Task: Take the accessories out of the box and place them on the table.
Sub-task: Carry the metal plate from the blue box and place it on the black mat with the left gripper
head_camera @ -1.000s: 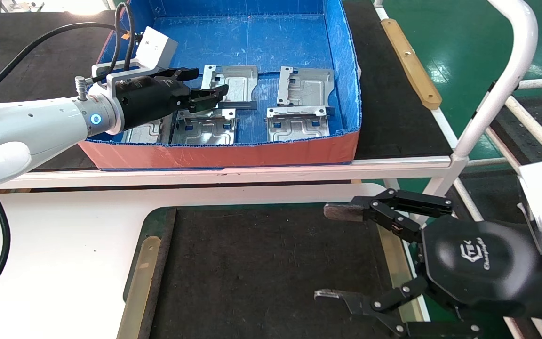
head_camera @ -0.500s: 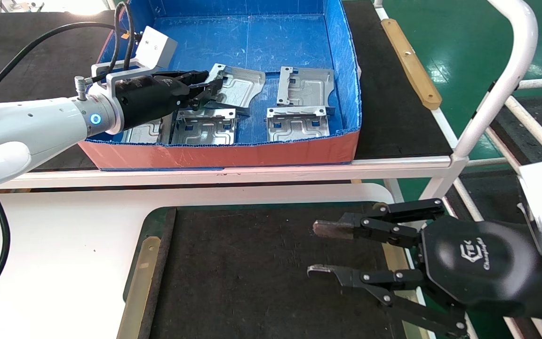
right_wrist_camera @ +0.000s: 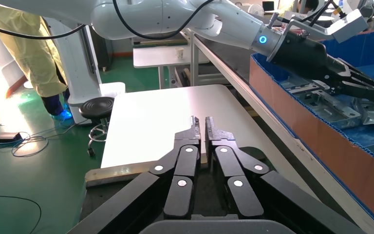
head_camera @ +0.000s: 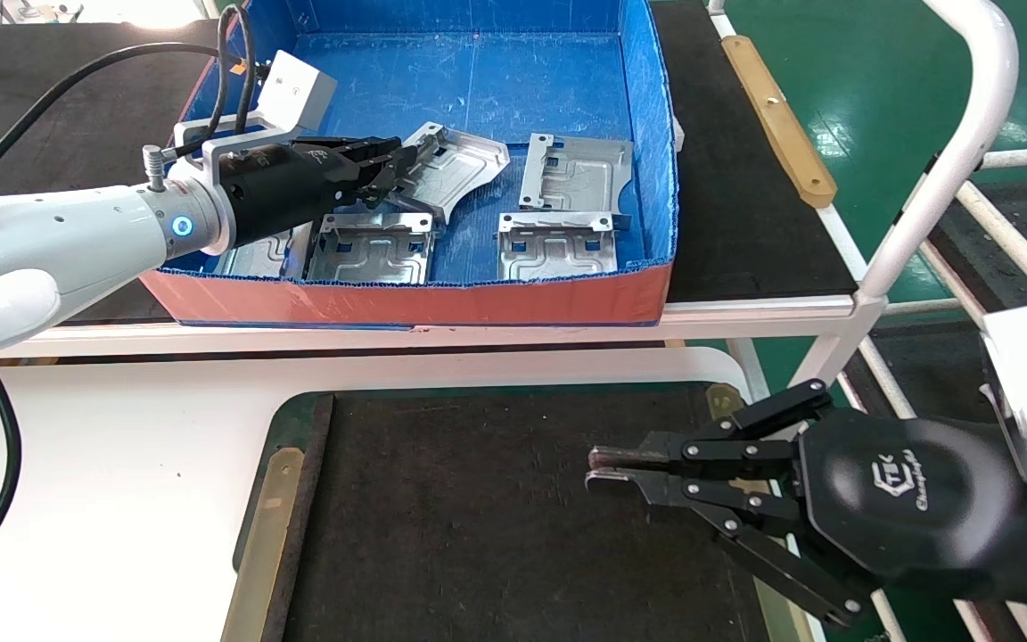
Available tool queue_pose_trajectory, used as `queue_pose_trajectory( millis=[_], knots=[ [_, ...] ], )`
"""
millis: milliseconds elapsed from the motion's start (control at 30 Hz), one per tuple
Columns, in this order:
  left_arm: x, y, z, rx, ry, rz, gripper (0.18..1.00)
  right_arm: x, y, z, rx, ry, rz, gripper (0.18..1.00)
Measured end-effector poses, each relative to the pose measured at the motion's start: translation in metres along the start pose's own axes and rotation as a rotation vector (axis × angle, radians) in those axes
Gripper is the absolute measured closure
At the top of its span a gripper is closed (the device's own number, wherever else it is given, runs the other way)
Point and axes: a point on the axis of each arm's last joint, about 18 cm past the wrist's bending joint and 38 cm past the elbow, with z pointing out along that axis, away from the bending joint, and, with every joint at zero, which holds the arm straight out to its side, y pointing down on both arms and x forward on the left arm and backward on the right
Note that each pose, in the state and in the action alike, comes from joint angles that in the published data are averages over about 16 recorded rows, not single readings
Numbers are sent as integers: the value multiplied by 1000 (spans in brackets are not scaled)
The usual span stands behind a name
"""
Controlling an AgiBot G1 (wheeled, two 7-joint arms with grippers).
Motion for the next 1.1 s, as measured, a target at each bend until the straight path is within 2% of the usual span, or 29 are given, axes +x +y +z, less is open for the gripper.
queue_pose_trajectory(
  millis=[300,567,833,1100],
  knots=[
    [-2,-10,-2,22,-2,10,911,0,0,0,0,0,0,978],
    [-6,-22,-13,58,23,35,912,0,0,0,0,0,0,988],
    [-9,-30,-40,105,97,85,912,0,0,0,0,0,0,988],
    [-7,-32,-82,156,215,121,912,0,0,0,0,0,0,988]
  ],
)
